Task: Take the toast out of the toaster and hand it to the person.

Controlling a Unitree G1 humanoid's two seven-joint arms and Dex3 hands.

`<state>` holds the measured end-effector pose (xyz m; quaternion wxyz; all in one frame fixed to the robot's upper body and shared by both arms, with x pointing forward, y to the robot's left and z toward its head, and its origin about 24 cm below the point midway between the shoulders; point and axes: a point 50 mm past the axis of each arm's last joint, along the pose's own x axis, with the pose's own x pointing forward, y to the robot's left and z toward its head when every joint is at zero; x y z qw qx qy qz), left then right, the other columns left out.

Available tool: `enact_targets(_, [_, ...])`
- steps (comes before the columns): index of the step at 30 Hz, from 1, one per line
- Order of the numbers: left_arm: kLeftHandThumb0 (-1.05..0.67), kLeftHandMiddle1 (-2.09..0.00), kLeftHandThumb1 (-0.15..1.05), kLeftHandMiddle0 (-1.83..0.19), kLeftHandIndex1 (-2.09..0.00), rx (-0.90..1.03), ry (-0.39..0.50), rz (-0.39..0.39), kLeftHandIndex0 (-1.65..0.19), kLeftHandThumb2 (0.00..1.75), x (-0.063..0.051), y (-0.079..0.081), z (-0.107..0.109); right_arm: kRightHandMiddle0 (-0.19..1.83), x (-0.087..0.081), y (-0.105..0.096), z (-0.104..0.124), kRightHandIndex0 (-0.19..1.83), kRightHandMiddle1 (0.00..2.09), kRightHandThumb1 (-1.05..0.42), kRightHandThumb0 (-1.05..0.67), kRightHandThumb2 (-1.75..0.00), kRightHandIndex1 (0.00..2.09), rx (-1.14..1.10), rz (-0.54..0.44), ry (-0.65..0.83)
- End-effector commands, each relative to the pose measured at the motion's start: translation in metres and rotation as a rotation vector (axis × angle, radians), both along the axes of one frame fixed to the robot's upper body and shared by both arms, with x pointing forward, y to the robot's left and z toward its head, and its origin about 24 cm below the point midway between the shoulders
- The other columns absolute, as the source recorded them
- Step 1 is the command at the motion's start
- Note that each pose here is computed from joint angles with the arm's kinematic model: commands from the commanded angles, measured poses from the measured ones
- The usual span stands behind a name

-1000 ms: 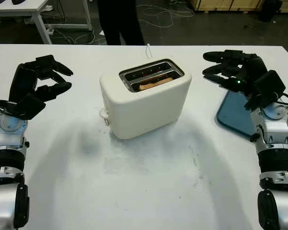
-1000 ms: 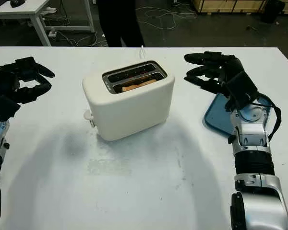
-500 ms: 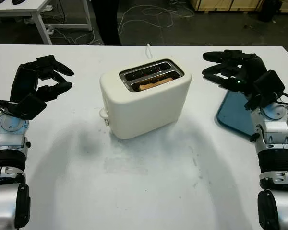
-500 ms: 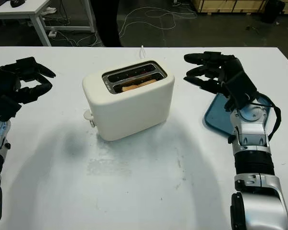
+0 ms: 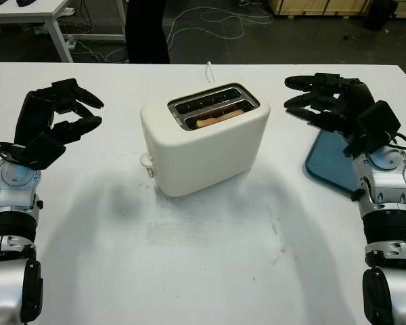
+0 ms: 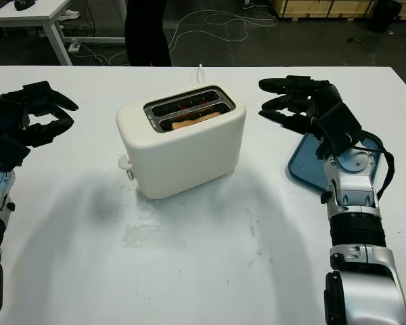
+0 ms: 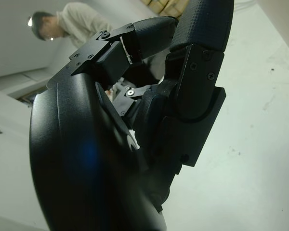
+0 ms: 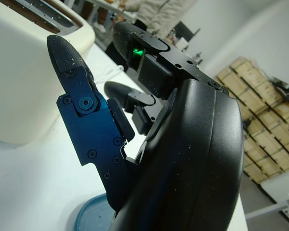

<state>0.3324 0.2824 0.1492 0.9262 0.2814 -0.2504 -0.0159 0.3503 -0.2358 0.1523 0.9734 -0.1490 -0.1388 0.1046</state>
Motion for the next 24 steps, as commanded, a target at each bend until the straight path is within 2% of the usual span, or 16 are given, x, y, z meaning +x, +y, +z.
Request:
enact_targets(1, [-1.05,-1.19,0.92,-0.83,-1.04,0.001,-0.023,-0.006,-0.76,0.24,0.0007,-0.0021,0.0031,1.03,0.0013,0.0003,0.0071,0.71,0.04,-0.66,-0.63,0.00,0.85,0.010,0.001,-0.036])
enact_targets(24, [-1.05,-1.20,0.92,-0.82,-1.05,0.000,-0.022,-0.011,-0.77,0.24,0.0009,-0.0022,0.0026,1.04,0.0027,-0.0003,0.0041,0.73,0.05,-0.65,-0.65,0.00,0.83,0.023,0.014,-0.049])
